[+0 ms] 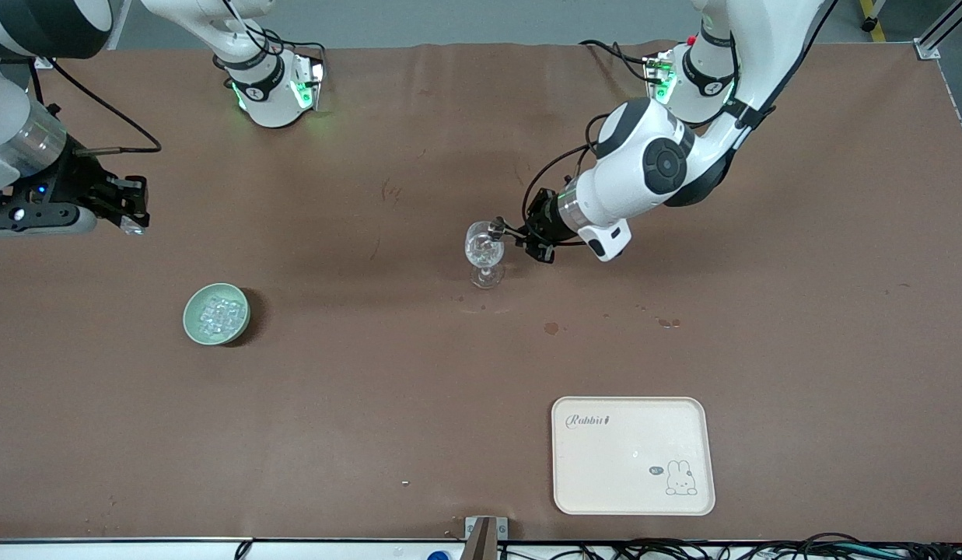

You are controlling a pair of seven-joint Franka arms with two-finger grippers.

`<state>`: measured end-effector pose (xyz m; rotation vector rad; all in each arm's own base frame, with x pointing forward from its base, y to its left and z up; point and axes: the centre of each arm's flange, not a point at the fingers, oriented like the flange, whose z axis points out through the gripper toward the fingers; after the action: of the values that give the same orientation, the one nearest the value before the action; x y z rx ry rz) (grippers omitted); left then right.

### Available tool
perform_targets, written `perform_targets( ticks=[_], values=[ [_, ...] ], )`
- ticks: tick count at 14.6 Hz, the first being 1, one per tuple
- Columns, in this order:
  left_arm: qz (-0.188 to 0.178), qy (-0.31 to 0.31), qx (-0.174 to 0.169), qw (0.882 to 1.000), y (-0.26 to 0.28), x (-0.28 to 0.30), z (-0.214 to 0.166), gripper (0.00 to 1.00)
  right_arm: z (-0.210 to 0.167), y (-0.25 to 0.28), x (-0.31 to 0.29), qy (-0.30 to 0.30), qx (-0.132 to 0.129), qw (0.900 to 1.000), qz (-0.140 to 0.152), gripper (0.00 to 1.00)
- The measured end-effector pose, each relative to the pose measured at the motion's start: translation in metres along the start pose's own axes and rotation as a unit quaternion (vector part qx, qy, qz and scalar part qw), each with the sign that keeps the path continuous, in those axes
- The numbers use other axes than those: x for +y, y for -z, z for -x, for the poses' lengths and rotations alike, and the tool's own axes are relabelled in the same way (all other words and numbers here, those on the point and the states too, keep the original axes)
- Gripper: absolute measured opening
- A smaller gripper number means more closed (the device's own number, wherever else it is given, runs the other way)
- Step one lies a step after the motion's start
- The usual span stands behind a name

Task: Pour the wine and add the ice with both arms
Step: 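Tilt the jigger with the left gripper to pour into the wine glass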

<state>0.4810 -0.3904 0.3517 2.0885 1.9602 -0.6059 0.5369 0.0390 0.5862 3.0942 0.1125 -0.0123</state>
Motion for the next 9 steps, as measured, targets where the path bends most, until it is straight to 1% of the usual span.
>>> perform_targets(
  ticks=[4, 9],
  values=[
    [-0.006, -0.010, 0.036, 0.999, 0.0018, -0.0039, 0.0077, 0.21, 0.0000, 0.0000, 0.0003, 0.000, 0.000, 1.000, 0.000, 0.27],
    [-0.014, -0.010, 0.063, 0.998, 0.0049, -0.0059, 0.0115, 0.21, 0.0000, 0.0000, 0.0006, -0.001, 0.000, 1.000, 0.000, 0.27]
  ],
)
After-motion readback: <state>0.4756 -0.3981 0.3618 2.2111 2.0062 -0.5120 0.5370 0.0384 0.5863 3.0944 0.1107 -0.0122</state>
